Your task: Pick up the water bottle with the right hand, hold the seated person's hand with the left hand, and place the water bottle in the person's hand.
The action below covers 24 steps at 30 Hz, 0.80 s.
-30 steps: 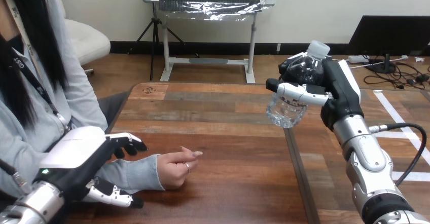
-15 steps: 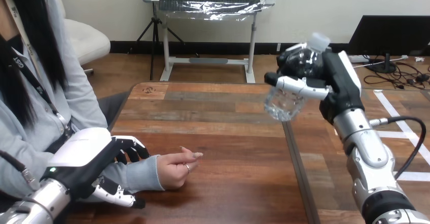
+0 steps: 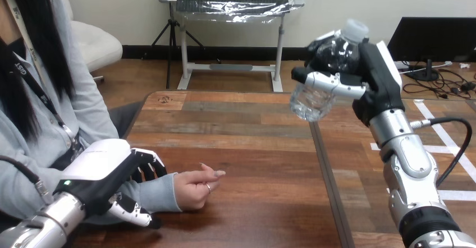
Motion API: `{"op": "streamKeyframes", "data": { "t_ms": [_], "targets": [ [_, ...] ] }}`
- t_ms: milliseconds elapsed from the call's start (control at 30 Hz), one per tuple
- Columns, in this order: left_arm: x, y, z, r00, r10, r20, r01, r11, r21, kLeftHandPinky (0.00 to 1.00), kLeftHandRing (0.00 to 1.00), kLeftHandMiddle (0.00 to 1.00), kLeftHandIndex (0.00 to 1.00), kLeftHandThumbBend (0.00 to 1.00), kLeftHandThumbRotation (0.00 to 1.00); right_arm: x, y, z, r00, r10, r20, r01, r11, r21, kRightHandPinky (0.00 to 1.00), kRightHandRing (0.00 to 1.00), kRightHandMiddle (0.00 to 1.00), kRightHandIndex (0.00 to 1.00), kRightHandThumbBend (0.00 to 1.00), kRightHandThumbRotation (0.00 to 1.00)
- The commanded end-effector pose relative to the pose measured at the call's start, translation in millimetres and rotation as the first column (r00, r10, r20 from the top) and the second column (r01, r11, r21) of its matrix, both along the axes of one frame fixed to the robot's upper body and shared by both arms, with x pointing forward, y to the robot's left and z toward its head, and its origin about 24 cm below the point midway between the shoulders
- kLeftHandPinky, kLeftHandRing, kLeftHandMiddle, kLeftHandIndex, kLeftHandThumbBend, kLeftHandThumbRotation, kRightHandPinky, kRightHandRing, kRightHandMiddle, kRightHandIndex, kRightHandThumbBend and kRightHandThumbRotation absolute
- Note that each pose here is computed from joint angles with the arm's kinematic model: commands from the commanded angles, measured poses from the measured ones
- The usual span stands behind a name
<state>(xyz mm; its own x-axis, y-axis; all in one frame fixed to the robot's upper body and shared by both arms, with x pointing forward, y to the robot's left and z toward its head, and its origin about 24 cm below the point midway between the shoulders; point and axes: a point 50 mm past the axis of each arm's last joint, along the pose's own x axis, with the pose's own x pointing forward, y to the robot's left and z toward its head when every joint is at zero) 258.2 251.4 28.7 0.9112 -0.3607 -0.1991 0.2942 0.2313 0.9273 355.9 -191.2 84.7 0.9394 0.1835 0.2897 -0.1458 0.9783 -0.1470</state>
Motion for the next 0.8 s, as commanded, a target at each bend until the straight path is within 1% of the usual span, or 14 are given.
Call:
{"op": "streamKeyframes", "data": {
  "t_ms": [0, 100, 267, 300, 433, 600, 767],
  "targets": [
    [17.4, -4.8, 17.4, 0.997, -0.029, 0.075, 0.028, 1.0, 0.012, 0.48, 0.49, 0.52, 0.53, 1.0, 0.13, 4.8, 6.0, 31.9, 0.989, 0.017, 0.144, -0.018, 1.0, 0.01, 0.28, 0.34, 0.42, 0.44, 0.8, 0.0],
    [18.0, -5.5, 17.3, 0.996, -0.034, 0.077, 0.033, 0.999, 0.01, 0.46, 0.48, 0.51, 0.52, 1.0, 0.12, 4.4, 6.4, 32.2, 0.989, 0.02, 0.146, -0.022, 1.0, 0.01, 0.28, 0.34, 0.42, 0.44, 0.8, 0.0],
    [19.0, -7.8, 17.6, 0.996, -0.045, 0.082, 0.045, 0.999, -0.006, 0.39, 0.42, 0.46, 0.46, 1.0, 0.08, 3.8, 6.9, 32.6, 0.989, 0.029, 0.148, -0.031, 0.999, 0.009, 0.28, 0.34, 0.42, 0.44, 0.79, 0.0],
    [19.1, -8.4, 17.9, 0.996, -0.045, 0.081, 0.046, 0.999, -0.006, 0.35, 0.39, 0.43, 0.43, 1.0, 0.07, 3.8, 7.0, 32.7, 0.988, 0.03, 0.148, -0.032, 0.999, 0.008, 0.28, 0.34, 0.42, 0.44, 0.79, 0.0],
    [19.4, -9.8, 18.3, 0.995, -0.047, 0.088, 0.049, 0.999, -0.019, 0.3, 0.34, 0.4, 0.4, 1.0, 0.05, 3.8, 8.1, 32.9, 0.988, 0.038, 0.149, -0.04, 0.999, 0.009, 0.28, 0.34, 0.42, 0.44, 0.79, 0.0],
    [19.6, -12.2, 20.2, 0.994, -0.054, 0.097, 0.057, 0.998, -0.025, 0.24, 0.29, 0.35, 0.35, 1.0, 0.02, 4.3, 10.8, 33.0, 0.987, 0.062, 0.146, -0.066, 0.998, 0.021, 0.28, 0.35, 0.42, 0.45, 0.78, 0.0],
    [20.4, -14.4, 22.3, 0.994, -0.059, 0.096, 0.061, 0.998, -0.026, 0.21, 0.26, 0.33, 0.32, 0.99, 0.01, 5.0, 13.1, 32.1, 0.987, 0.073, 0.141, -0.077, 0.997, 0.021, 0.28, 0.35, 0.42, 0.45, 0.78, 0.0]
  ]
}}
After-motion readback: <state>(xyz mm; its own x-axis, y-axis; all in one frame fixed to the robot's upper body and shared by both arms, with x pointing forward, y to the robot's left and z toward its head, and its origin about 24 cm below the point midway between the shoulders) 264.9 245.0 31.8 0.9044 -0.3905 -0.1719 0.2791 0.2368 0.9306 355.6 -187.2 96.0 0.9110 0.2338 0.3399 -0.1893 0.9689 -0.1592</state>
